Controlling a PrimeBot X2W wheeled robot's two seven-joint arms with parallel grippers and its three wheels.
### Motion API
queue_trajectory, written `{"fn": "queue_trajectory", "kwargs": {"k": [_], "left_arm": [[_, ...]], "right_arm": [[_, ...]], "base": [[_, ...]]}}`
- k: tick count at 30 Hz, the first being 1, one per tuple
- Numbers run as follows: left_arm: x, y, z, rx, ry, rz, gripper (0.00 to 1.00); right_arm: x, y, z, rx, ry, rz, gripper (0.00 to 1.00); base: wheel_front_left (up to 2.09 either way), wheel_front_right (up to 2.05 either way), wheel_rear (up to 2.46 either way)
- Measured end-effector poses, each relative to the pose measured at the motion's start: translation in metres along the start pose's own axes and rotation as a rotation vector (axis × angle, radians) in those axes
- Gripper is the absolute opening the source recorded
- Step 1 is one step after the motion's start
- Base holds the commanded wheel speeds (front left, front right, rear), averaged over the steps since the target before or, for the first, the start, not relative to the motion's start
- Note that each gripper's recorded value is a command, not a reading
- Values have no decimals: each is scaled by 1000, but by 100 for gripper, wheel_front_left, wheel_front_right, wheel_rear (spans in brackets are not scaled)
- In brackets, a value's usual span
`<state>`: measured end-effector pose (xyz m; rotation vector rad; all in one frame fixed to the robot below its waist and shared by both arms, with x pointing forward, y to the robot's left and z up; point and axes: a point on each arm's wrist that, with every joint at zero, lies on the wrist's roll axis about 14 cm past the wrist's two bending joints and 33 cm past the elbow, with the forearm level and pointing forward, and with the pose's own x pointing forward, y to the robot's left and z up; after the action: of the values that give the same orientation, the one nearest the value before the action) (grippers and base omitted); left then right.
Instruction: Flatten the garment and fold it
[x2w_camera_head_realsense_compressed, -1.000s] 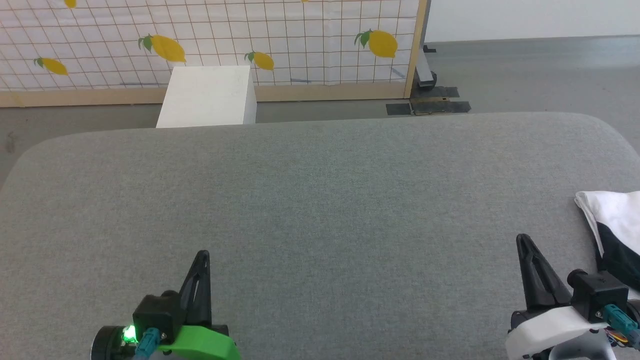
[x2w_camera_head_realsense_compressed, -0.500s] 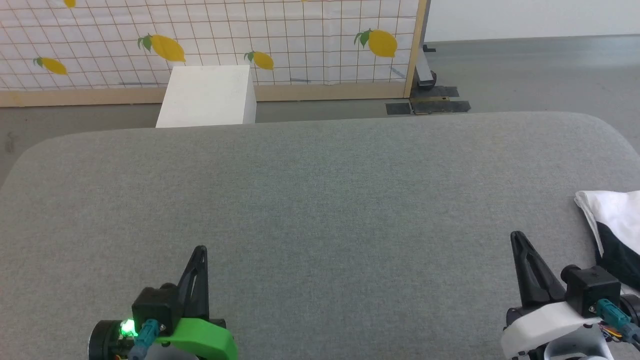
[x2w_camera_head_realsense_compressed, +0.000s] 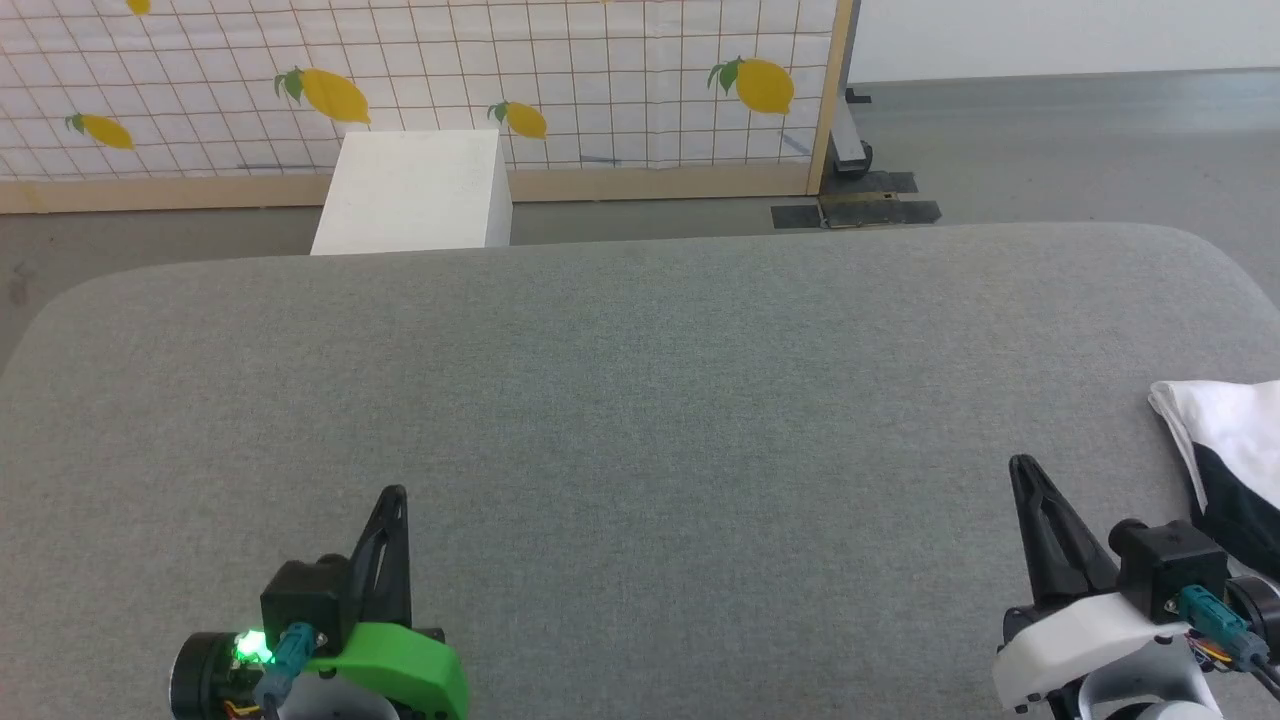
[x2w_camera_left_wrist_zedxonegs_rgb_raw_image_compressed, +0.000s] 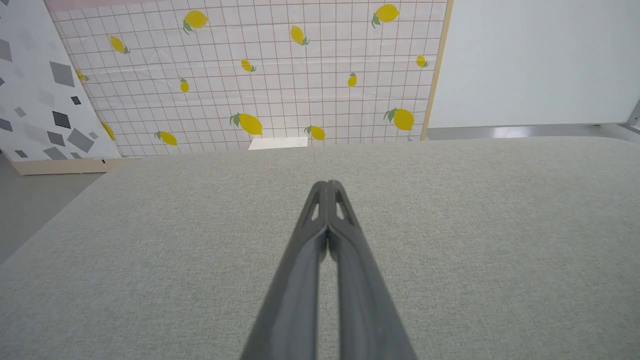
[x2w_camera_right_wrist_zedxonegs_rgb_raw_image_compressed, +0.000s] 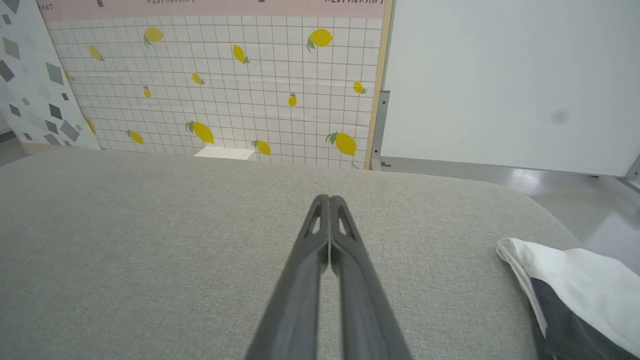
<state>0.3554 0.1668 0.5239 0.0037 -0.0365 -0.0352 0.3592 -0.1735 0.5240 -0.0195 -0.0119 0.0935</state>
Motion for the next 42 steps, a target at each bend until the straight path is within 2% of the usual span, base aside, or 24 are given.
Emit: {"fn": "queue_trajectory", "kwargs": {"k": [42], "left_arm": [[13, 13, -1, 40, 50, 38, 0]], "right_arm": [[9, 12, -2, -22, 28, 36, 0]], "base": [[0, 0, 0]]}}
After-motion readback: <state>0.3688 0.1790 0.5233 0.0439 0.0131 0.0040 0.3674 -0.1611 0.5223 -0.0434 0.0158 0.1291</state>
